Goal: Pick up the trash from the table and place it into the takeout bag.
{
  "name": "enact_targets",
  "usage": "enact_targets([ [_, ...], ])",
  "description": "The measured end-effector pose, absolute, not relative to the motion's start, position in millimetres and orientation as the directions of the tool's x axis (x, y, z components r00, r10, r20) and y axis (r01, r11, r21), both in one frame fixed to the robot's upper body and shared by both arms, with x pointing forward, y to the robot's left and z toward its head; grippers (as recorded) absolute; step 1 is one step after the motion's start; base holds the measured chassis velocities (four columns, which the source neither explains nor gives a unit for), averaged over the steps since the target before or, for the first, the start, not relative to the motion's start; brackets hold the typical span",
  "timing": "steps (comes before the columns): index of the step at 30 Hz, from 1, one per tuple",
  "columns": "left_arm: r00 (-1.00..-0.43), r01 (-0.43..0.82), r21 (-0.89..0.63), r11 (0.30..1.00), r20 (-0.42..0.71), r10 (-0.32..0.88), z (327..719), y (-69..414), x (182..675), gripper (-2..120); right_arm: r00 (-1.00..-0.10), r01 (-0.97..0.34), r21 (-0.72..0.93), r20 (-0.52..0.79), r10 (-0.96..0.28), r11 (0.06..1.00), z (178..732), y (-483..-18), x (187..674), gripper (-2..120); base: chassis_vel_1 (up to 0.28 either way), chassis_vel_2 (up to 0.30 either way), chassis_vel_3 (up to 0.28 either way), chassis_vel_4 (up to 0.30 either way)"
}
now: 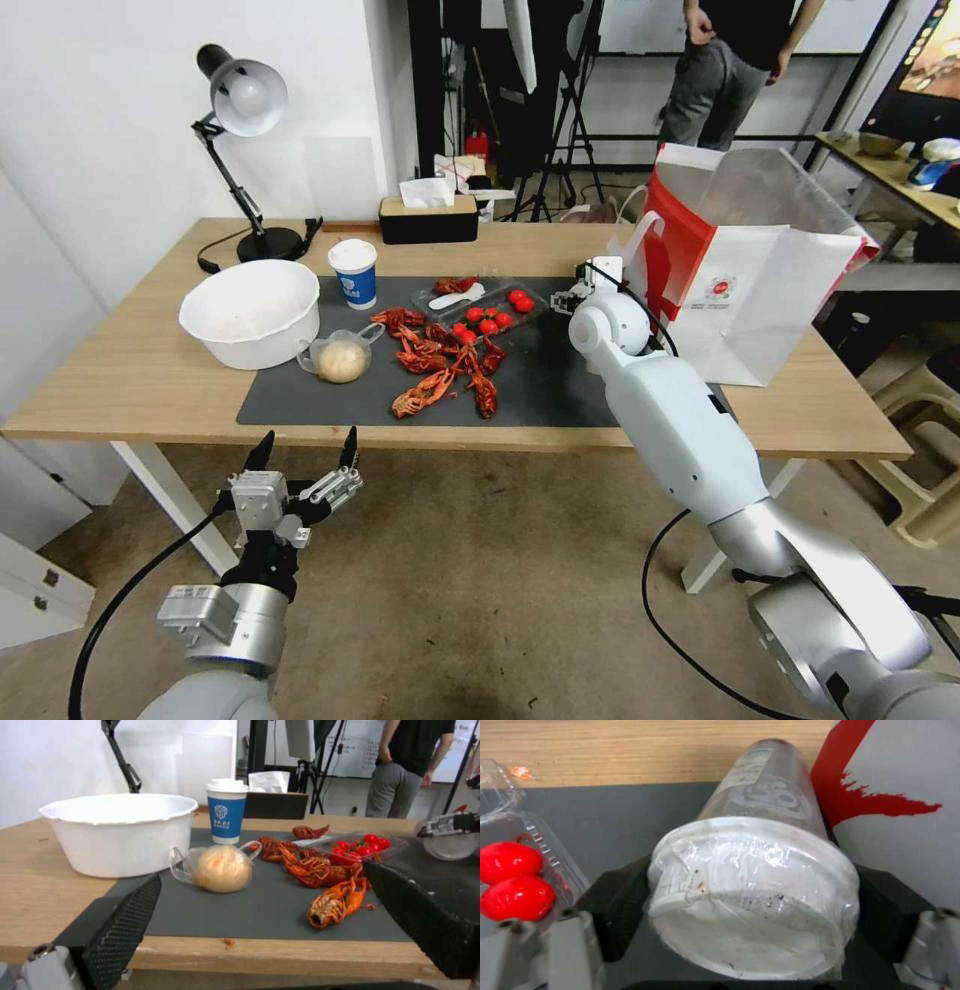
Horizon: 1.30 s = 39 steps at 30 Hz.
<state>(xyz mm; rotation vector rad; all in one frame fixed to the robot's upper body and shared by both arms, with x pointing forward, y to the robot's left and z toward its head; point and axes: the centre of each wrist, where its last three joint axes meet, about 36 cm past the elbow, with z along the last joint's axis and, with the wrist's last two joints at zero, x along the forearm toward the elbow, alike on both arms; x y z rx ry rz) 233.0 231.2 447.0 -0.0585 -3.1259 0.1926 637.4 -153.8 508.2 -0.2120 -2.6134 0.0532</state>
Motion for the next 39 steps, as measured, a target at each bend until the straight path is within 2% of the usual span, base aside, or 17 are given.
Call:
enact_targets([
  [4, -0.999, 0.037, -0.124, 0.992, 0.006, 0.038, 447, 230, 233, 100, -0.855, 0.143, -0.070, 0.494, 0.159, 0.987, 504, -153, 633, 75, 0.000, 0.000, 0.000, 0.000],
  [17, -0.999, 0.038, -0.122, 0.992, 0.005, 0.039, 447, 231, 233, 100, -0.878, 0.100, -0.053, 0.464, 0.114, 0.994, 516, -155, 610, 75, 0.000, 0.000, 0.000, 0.000],
  [39, -1.000, 0.031, -0.120, 0.992, -0.001, 0.031, 448, 229, 232, 100, -0.922, -0.078, 0.015, 0.379, -0.078, 0.997, 562, -179, 494, 74, 0.000, 0.000, 0.000, 0.000],
])
